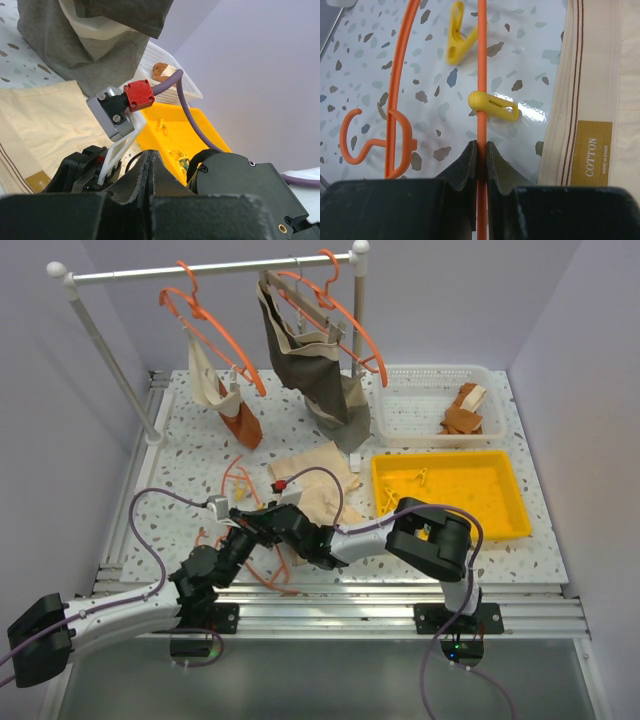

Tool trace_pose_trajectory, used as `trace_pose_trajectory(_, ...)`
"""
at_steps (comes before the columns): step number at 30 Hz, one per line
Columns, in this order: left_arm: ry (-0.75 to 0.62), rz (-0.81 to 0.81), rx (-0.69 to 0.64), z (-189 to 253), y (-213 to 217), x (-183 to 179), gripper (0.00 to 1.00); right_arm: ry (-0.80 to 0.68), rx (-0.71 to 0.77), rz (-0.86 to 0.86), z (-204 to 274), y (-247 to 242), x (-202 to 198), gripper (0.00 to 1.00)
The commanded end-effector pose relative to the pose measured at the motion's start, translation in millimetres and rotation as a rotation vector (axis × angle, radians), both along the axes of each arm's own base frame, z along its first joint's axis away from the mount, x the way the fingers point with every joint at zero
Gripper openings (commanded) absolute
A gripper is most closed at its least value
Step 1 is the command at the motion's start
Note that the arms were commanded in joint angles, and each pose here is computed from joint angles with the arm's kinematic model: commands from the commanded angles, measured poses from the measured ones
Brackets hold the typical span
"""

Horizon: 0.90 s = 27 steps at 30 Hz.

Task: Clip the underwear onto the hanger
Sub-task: Pick up the clamp at the center of the board.

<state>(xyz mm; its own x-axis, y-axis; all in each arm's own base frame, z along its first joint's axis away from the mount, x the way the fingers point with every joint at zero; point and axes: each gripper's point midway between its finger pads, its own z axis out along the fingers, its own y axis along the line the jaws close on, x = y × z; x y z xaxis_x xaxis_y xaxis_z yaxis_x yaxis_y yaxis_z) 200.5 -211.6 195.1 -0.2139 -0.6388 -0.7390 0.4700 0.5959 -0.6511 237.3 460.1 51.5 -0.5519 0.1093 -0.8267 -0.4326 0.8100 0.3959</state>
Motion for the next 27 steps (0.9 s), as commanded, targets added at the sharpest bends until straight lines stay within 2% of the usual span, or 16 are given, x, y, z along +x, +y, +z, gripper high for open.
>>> trace_pose_trajectory(1, 0.128, -0.031, 0.206, -124, 30, -24, 0.00, -0.030, 0.120, -0.025, 30, 18, 9, 0.00)
trace_pose_trajectory(5, 0.128, -0.028, 0.204, -123, 30, -24, 0.00, -0.042, 0.104, -0.042, 30, 12, 10, 0.00)
trace_pose_trajectory(7, 0.129, -0.021, 0.205, -123, 30, -23, 0.00, -0.055, 0.103, -0.051, 31, 7, 11, 0.08)
trace_pose_trajectory(8, 0.130, -0.015, 0.206, -124, 31, -22, 0.00, -0.064, 0.112, -0.054, 37, 6, 11, 0.17)
trace_pose_trajectory(12, 0.159, 0.045, 0.207, -129, 40, -16, 0.00, -0.099, 0.090, -0.045, 45, -3, 11, 0.41)
trace_pose_trajectory(15, 0.184, 0.103, 0.209, -133, 48, -11, 0.00, -0.118, 0.079, -0.018, 49, -5, 7, 0.50)
trace_pose_trajectory(17, 0.198, 0.124, 0.207, -135, 52, -9, 0.00, -0.123, 0.075, 0.014, 49, -3, 4, 0.52)
trace_pose_trajectory(20, 0.223, 0.151, 0.193, -138, 56, -6, 0.23, -0.148, 0.089, 0.068, 53, -1, -1, 0.55)
trace_pose_trajectory(21, 0.229, 0.156, 0.198, -140, 58, -6, 0.41, -0.156, 0.085, 0.085, 52, -4, -4, 0.55)
trace_pose_trajectory(24, 0.232, 0.187, 0.199, -141, 62, -3, 0.65, -0.208, 0.075, 0.162, 63, 1, -10, 0.56)
trace_pose_trajectory(27, 0.208, 0.220, 0.185, -132, 67, 2, 0.73, -0.247, 0.045, 0.221, 75, 4, -14, 0.54)
